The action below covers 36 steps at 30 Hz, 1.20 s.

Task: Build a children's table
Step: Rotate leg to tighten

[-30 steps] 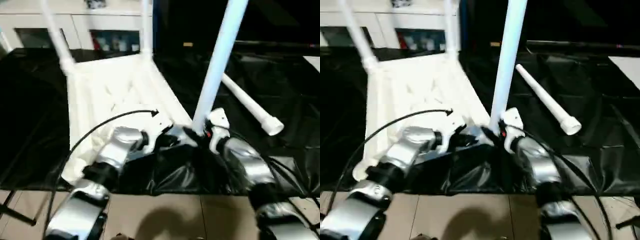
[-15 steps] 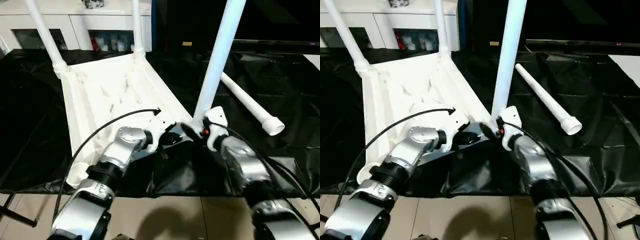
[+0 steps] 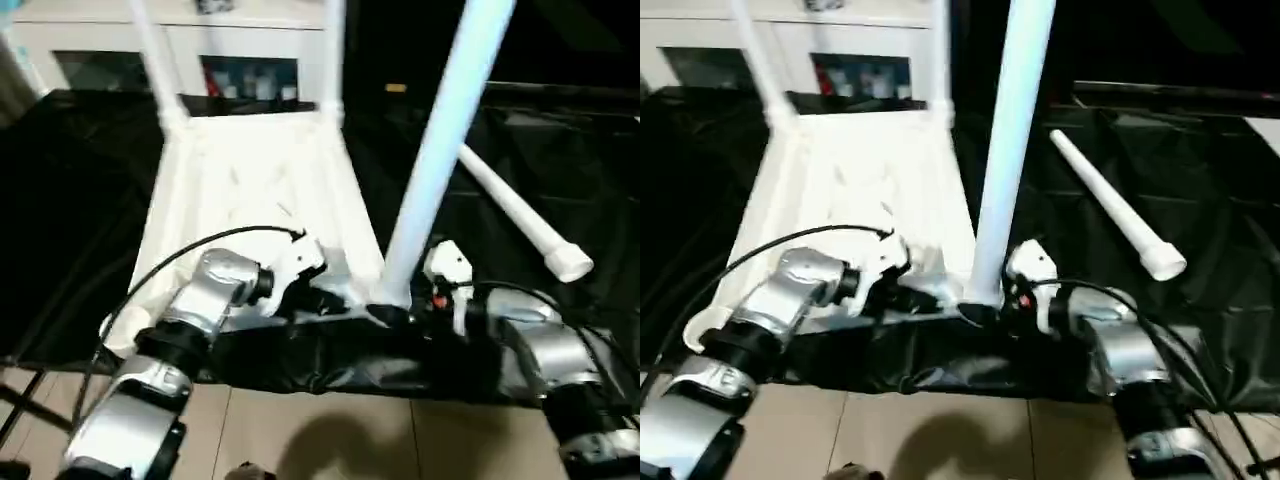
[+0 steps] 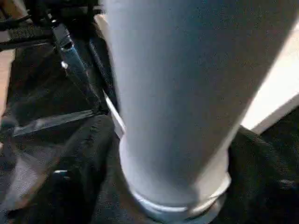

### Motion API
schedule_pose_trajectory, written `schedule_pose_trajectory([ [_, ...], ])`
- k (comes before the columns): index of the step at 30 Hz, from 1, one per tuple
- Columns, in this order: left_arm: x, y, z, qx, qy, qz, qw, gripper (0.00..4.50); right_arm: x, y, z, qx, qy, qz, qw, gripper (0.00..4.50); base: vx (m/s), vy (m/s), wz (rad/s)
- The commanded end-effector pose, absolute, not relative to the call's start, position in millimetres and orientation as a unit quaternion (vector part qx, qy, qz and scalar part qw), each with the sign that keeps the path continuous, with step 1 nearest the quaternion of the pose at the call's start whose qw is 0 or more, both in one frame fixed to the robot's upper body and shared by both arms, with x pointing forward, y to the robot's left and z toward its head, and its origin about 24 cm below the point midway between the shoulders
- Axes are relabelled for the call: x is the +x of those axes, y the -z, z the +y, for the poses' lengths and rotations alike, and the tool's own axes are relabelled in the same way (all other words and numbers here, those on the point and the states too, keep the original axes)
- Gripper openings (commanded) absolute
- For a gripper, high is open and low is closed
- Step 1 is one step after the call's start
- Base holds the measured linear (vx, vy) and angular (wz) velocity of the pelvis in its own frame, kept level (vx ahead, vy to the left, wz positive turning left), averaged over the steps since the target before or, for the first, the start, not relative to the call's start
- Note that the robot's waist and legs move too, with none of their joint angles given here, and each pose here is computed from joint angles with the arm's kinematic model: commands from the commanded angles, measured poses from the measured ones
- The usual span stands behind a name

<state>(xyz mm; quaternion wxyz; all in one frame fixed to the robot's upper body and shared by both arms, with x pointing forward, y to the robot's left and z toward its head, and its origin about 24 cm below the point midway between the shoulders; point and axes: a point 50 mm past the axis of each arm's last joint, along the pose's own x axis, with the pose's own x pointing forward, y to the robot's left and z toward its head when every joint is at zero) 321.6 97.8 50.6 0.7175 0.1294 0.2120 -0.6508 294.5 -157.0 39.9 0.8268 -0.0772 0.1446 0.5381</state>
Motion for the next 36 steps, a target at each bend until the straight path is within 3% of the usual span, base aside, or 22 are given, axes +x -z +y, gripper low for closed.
schedule_pose_trajectory([
  [1,324.3,-66.1,81.2,0.134,0.668,0.164,0.713,0.00,281.7,-36.1,-129.2,-0.063,-0.612,0.141,0.776,3.22,0.000,0.000,0.00],
  [5,325.4,-65.0,81.9,0.135,0.661,0.163,0.720,0.00,279.6,-35.6,-126.2,-0.058,-0.616,0.143,0.773,3.12,0.000,0.000,0.00],
  [6,326.8,-64.5,80.8,0.136,0.652,0.161,0.729,0.00,280.2,-34.7,-125.2,-0.054,-0.609,0.143,0.778,2.86,0.000,0.000,0.00],
  [8,328.8,-64.2,79.4,0.135,0.640,0.159,0.740,0.00,281.3,-33.8,-124.7,-0.050,-0.601,0.143,0.785,2.78,0.000,0.000,0.00],
  [10,339.8,-65.2,72.3,0.131,0.577,0.155,0.791,0.00,297.2,-25.4,-126.5,-0.063,-0.510,0.155,0.844,2.73,0.000,0.000,0.00],
  [11,340.4,-65.2,71.9,0.130,0.573,0.155,0.794,0.00,298.1,-25.0,-126.6,-0.064,-0.504,0.155,0.847,2.72,0.000,0.000,0.00],
  [14,350.4,-65.9,61.3,0.110,0.500,0.160,0.844,0.00,316.4,-16.5,-129.9,-0.054,-0.376,0.169,0.910,2.70,0.000,0.000,0.00],
  [17,352.3,-68.4,50.4,0.098,0.482,0.153,0.857,0.00,321.3,-14.8,-127.2,-0.030,-0.331,0.176,0.926,2.70,0.000,0.000,0.00],
  [20,349.8,-71.8,36.9,0.090,0.498,0.137,0.851,0.00,321.8,-16.7,-119.4,-0.009,-0.333,0.166,0.928,2.70,0.000,0.000,0.00],
  [21,348.5,-72.1,33.5,0.092,0.507,0.132,0.847,0.00,321.3,-18.1,-117.4,0.000,-0.341,0.159,0.927,3.26,0.000,0.000,0.00],
  [24,346.1,-71.0,28.6,0.109,0.522,0.123,0.837,0.00,321.7,-19.8,-117.3,0.005,-0.343,0.152,0.927,3.42,0.000,0.000,0.00],
  [28,346.8,-71.0,28.3,0.122,0.515,0.113,0.841,0.00,324.6,-23.6,-128.4,-0.027,-0.320,0.136,0.937,3.62,0.000,0.000,0.00],
  [34,350.5,-68.1,35.4,0.141,0.489,0.106,0.854,0.00,312.0,-49.7,-178.5,-0.068,-0.340,0.091,0.934,3.62,0.000,0.000,0.00],
  [36,351.3,-66.6,41.3,0.126,0.481,0.109,0.861,0.00,299.0,-55.1,-203.4,-0.117,-0.355,0.092,0.923,3.62,0.000,0.000,0.00],
])
